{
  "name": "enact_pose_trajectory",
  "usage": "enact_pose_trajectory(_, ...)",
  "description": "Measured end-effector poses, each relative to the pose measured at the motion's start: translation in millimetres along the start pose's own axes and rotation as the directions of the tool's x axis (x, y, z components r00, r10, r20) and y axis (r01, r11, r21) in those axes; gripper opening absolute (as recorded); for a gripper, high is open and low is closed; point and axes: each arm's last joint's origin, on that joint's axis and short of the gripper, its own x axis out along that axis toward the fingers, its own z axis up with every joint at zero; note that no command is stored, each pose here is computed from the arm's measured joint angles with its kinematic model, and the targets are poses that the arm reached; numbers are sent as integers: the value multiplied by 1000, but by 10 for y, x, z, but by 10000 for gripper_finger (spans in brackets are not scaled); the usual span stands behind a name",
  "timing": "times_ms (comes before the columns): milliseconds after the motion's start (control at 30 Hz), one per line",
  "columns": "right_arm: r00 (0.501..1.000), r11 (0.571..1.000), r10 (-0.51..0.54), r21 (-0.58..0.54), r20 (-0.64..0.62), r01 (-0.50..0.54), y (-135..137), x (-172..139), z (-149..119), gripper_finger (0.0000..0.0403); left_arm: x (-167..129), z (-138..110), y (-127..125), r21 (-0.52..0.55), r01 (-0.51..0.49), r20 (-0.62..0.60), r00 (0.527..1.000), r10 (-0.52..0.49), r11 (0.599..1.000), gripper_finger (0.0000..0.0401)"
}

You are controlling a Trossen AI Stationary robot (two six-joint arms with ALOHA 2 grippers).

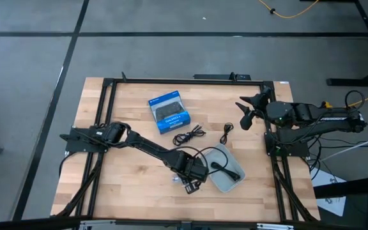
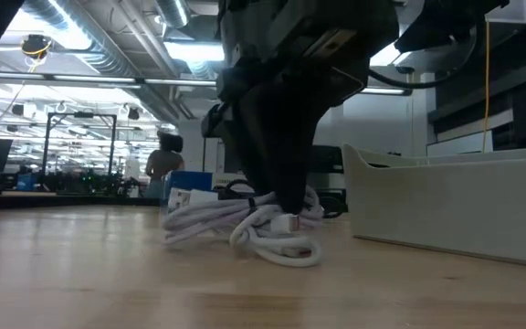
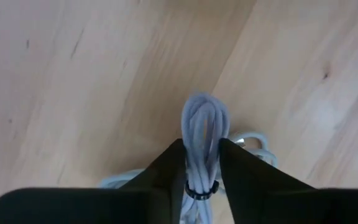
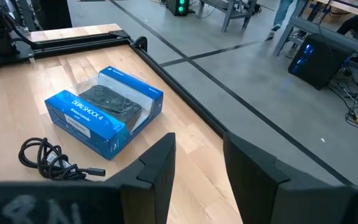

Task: Pick and place USB-C Cables
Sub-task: Put the gray charger cable into the white bin

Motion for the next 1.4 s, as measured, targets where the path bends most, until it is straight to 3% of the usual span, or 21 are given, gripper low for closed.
enact_pose_trajectory(300, 1000, 1000, 0, 0, 0, 0, 0, 0, 0, 140, -18, 42, 39, 12, 68, -64, 996, -67, 998, 10)
enact_pose_trajectory(567, 1000, 1000, 0, -1, -2, 0, -1, 0, -2, 140, -321, 73, 25, 12, 70, -56, 996, -69, 997, 4)
enact_pose_trajectory(800, 1000, 1000, -3, 17, -11, 3, -3, 0, -13, 140, -781, 81, 50, 13, 4, -80, 997, -3, 1000, 2)
enact_pose_trajectory(1000, 1000, 1000, -3, 13, -15, 3, -3, 1, -17, 140, -953, 72, 63, 23, -26, -96, 995, 28, 999, 1)
enact_pose_trajectory(1233, 1000, 1000, -4, 12, -14, 4, -4, 0, -17, 140, -948, 168, 88, 172, -87, 29, 996, 84, 981, 1)
enact_pose_trajectory(1400, 997, 997, -72, 16, 4, 72, -30, -9, -10, 140, -955, 388, 126, 327, -158, 217, 972, 89, 932, 0)
